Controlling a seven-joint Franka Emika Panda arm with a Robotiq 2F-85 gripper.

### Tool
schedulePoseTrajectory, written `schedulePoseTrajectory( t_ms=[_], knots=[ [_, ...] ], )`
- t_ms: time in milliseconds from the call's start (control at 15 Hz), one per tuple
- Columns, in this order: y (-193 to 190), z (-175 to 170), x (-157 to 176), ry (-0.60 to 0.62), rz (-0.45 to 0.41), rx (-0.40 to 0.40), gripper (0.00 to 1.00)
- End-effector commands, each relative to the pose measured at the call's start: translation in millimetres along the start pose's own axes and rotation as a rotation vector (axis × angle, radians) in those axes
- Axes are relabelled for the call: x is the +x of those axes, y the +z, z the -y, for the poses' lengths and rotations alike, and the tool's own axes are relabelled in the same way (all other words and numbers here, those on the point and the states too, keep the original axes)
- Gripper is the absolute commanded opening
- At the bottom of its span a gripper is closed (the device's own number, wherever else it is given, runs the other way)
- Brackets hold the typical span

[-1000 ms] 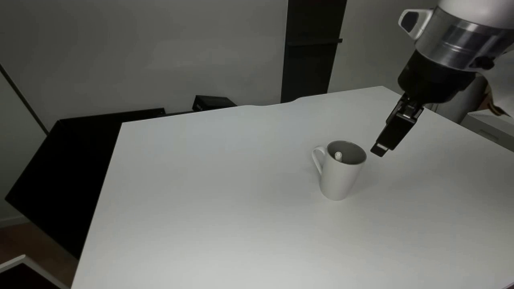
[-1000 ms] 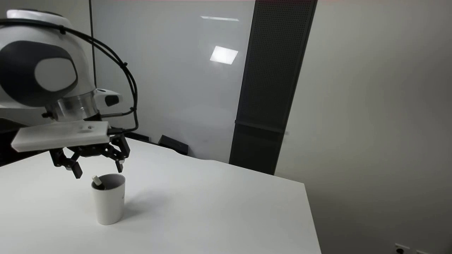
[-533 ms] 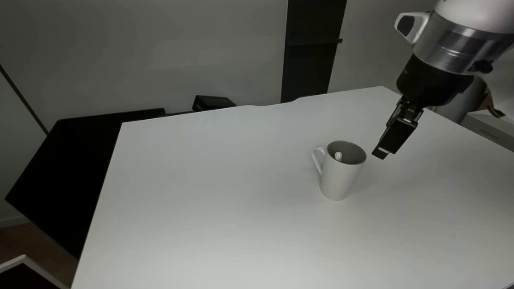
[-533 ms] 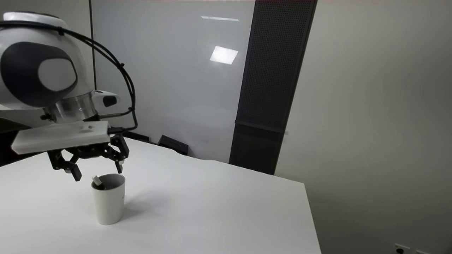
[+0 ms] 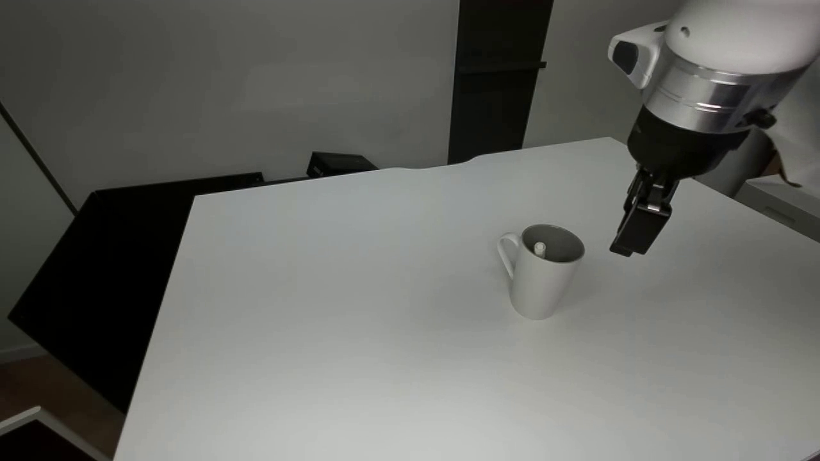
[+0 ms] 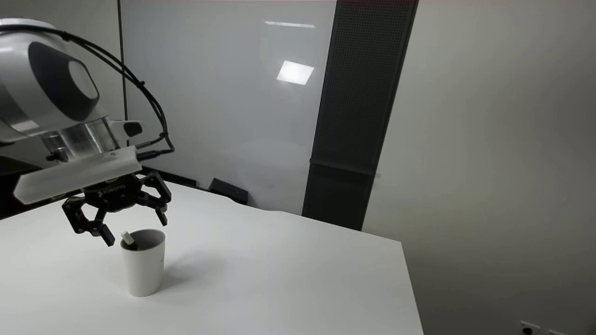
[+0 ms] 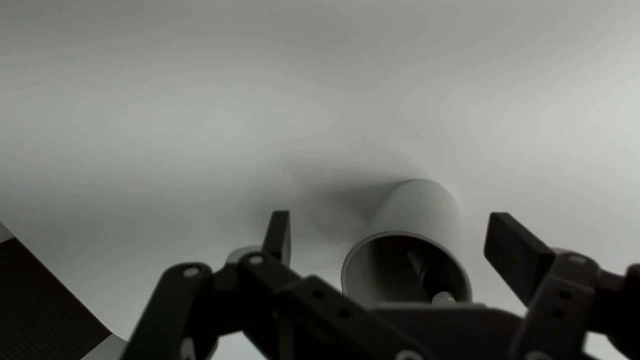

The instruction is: Remove the marker from the mug cup and place it on the table

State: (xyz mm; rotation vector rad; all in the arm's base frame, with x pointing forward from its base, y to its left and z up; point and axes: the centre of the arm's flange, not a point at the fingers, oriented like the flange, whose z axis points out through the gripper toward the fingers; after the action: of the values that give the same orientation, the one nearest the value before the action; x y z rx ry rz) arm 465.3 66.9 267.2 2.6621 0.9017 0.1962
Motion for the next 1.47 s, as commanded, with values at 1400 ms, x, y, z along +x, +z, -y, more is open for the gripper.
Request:
schedulePoseTrajectory(
  t_ms=[1400],
  knots=[
    [43.8,41.0,70.7,-0.039,-0.064,-0.061,1.00]
  ],
)
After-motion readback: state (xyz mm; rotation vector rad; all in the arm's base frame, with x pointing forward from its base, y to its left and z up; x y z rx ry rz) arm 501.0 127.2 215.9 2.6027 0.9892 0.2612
